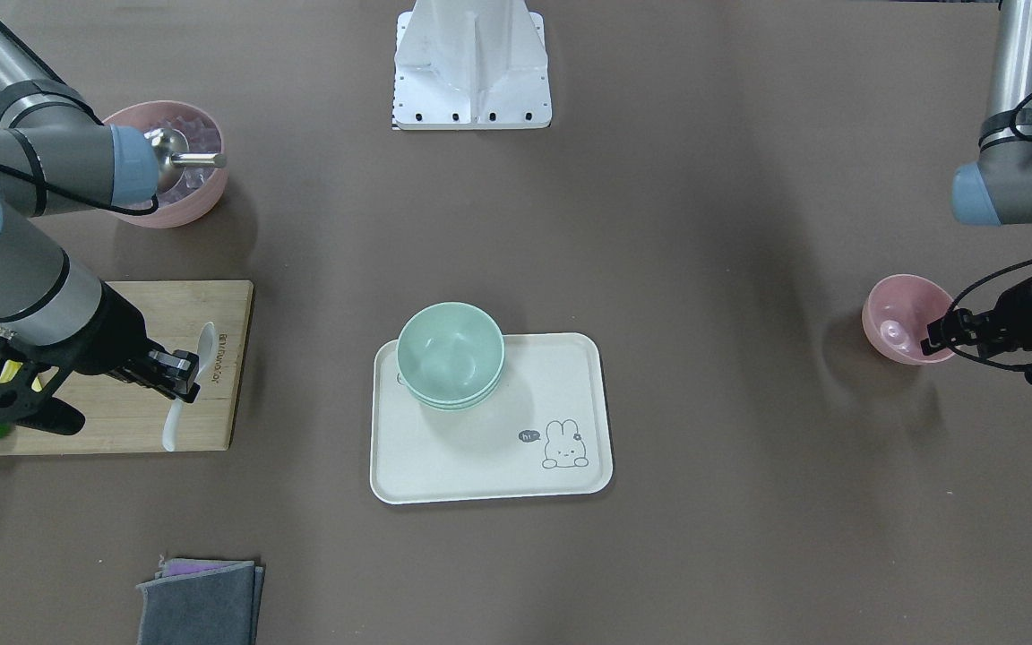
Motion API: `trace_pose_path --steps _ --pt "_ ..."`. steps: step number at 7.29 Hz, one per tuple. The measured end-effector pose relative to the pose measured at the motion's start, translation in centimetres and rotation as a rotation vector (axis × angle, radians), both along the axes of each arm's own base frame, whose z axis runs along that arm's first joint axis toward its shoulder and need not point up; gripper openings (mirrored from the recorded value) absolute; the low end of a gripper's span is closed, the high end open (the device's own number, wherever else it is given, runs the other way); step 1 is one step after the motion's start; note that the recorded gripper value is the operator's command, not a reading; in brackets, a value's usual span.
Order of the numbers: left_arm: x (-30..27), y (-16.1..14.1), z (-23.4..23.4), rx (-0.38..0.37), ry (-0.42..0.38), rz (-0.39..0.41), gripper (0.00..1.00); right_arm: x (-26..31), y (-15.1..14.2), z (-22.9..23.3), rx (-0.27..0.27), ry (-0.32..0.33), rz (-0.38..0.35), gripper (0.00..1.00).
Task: Stack pink bowl on green and place spoon
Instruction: 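Lift the white spoon with the right gripper while the left gripper grasps the pink bowl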
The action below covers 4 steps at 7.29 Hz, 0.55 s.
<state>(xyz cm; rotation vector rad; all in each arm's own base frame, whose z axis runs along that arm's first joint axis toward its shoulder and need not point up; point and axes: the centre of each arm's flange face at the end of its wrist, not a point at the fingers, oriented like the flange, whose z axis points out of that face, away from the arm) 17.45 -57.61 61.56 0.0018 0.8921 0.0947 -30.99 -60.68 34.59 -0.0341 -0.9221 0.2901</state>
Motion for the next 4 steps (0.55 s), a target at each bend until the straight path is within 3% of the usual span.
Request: trace_pose_path --steps 2,3,4 --pt "-0.2 0.9 0.8 -0.01 0.008 0.011 0.7 -0.2 0.0 -0.4 -0.004 -0.004 0.003 0.0" --pt "-0.4 1.3 1.2 -0.004 -0.012 0.004 0.16 -0.3 0.0 -0.5 -0.004 -0.006 0.003 0.0" --pt "-0.7 1.7 1.7 -0.004 -0.025 0.001 0.0 -0.3 0.0 -0.6 -0.005 -0.007 0.003 0.0"
